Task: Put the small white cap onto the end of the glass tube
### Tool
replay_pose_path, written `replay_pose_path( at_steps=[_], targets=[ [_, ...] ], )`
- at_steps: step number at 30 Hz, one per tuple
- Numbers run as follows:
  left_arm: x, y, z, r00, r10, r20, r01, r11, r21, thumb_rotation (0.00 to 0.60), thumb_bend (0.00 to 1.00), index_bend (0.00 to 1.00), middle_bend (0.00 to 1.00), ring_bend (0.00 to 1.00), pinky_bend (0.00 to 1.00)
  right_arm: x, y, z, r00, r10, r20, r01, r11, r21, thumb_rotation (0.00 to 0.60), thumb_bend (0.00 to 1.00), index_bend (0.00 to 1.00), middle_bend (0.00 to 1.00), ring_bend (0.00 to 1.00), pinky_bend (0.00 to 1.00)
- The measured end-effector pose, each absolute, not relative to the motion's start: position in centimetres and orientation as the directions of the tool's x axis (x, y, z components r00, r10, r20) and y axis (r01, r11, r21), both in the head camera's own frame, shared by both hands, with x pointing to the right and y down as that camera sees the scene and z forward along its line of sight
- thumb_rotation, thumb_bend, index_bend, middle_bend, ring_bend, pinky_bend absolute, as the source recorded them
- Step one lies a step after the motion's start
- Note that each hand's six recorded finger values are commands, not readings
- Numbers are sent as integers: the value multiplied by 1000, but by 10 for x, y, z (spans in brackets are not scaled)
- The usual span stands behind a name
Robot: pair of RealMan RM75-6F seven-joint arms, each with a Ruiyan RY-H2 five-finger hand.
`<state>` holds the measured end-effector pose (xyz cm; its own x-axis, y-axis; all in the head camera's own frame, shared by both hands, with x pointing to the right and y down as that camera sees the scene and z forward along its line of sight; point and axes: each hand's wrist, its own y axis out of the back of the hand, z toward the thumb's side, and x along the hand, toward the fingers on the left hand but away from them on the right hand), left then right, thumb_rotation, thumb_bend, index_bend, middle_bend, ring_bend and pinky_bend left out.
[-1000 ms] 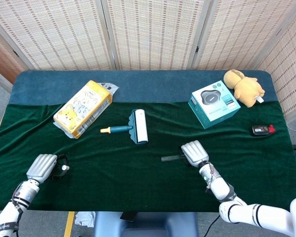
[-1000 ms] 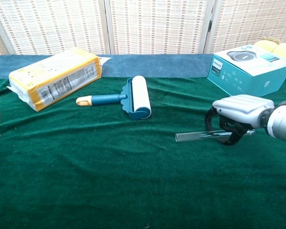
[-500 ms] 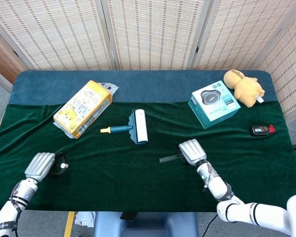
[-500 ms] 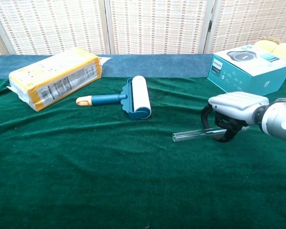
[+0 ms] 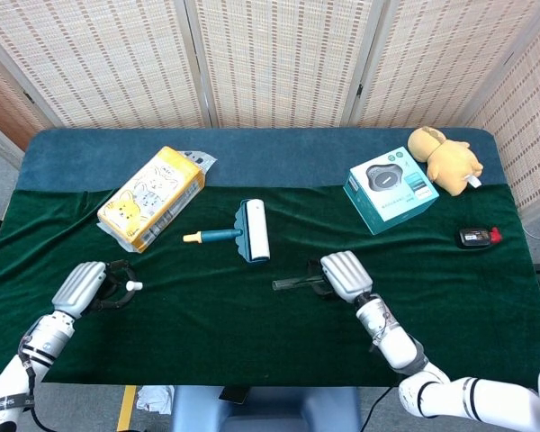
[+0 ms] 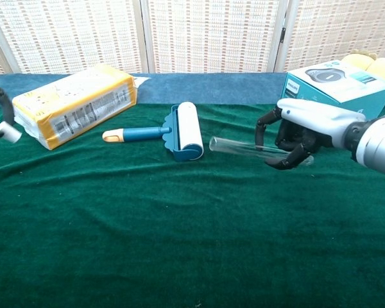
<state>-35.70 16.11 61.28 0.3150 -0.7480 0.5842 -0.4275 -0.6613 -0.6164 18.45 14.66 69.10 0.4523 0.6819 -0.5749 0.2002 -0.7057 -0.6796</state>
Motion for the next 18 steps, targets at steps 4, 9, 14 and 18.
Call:
replay_pose_path(
  at_steps=[4,9,14,18],
  targets=[
    [-336,152,596,368,-765,528,-480,-643,-597,600,430,600,1000,883,741,171,150,688,473,686,-553,295,-715,-634,600,620,855,993,1000,1000],
    [-308,143,576,428,-778,461,-532,-629,-567,600,430,602,1000,884,741,148,157,684,508,681,-528,389,-728,-564,600,620,861,993,1000,1000],
    [-284,140,563,476,-776,413,-532,-628,-567,600,431,604,1000,884,741,124,162,680,536,676,-505,456,-736,-501,600,622,863,993,1000,1000],
    [-270,142,560,507,-765,396,-514,-637,-574,600,432,605,1000,883,741,108,165,678,554,670,-494,487,-742,-460,600,625,864,993,1000,1000]
  ],
)
